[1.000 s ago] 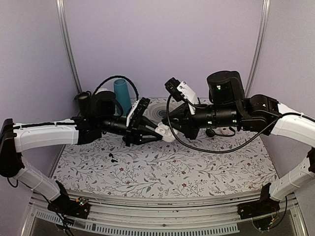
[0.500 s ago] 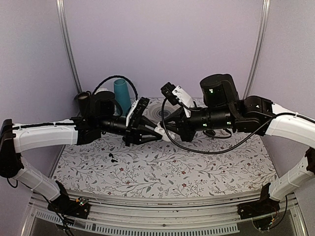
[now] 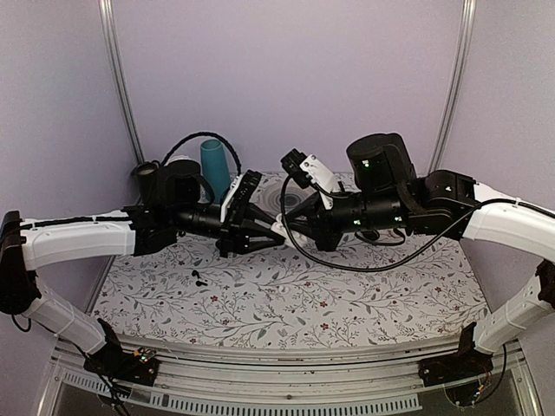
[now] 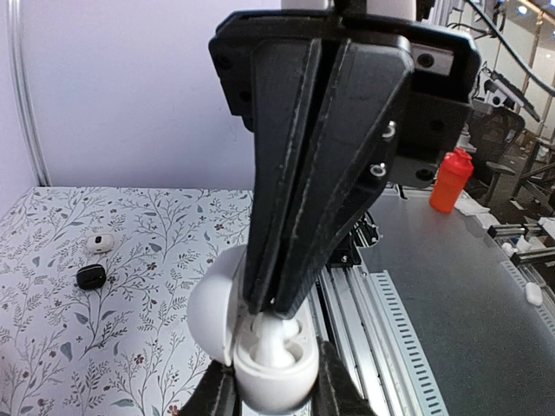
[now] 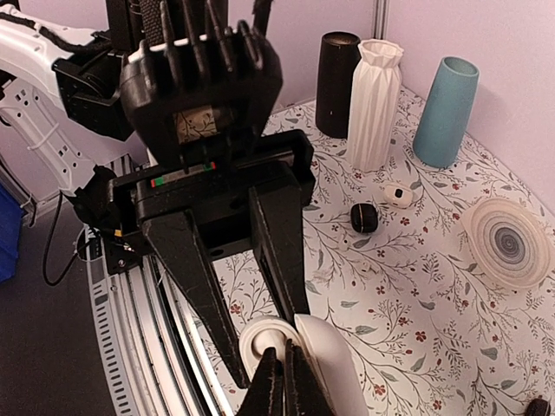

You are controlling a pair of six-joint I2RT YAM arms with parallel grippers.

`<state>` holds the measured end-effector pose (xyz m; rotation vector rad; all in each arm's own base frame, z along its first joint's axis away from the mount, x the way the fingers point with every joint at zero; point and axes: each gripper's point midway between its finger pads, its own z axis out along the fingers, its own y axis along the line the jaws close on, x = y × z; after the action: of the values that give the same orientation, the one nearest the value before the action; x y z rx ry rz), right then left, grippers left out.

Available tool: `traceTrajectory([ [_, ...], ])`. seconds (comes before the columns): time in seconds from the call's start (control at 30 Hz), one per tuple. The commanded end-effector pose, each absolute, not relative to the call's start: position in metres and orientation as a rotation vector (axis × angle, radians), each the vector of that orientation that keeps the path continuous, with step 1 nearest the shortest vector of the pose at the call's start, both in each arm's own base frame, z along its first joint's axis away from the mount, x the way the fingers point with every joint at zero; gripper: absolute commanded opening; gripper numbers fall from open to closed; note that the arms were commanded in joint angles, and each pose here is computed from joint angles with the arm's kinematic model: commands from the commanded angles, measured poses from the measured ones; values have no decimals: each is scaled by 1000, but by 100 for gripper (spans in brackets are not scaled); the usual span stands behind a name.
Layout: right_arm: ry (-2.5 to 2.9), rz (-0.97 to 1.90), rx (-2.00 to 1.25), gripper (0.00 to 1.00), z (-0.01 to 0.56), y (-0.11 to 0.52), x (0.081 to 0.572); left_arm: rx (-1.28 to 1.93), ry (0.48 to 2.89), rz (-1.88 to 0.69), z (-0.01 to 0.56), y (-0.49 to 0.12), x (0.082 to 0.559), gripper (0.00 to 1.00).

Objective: Insert the wireless bluetooth earbuds into the charging case
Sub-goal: Insert the left earbud into the left side groove of the charging case.

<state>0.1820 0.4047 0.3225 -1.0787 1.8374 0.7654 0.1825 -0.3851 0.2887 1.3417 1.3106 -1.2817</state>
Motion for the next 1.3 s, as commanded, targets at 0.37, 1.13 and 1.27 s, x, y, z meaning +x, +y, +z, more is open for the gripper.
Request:
traceTrajectory([
  [0.37,1905,750,-1155,3,293,410,178,1299,1232,-1221,309,-383,183,0],
  [1.13,1884,807,-1136,3,307,418,176,1256,1210,-1184,316,-375,187,0],
  [1.27,1930,811,-1168,3,287,424,174,1242,1204,-1163,319,-374,189,0],
])
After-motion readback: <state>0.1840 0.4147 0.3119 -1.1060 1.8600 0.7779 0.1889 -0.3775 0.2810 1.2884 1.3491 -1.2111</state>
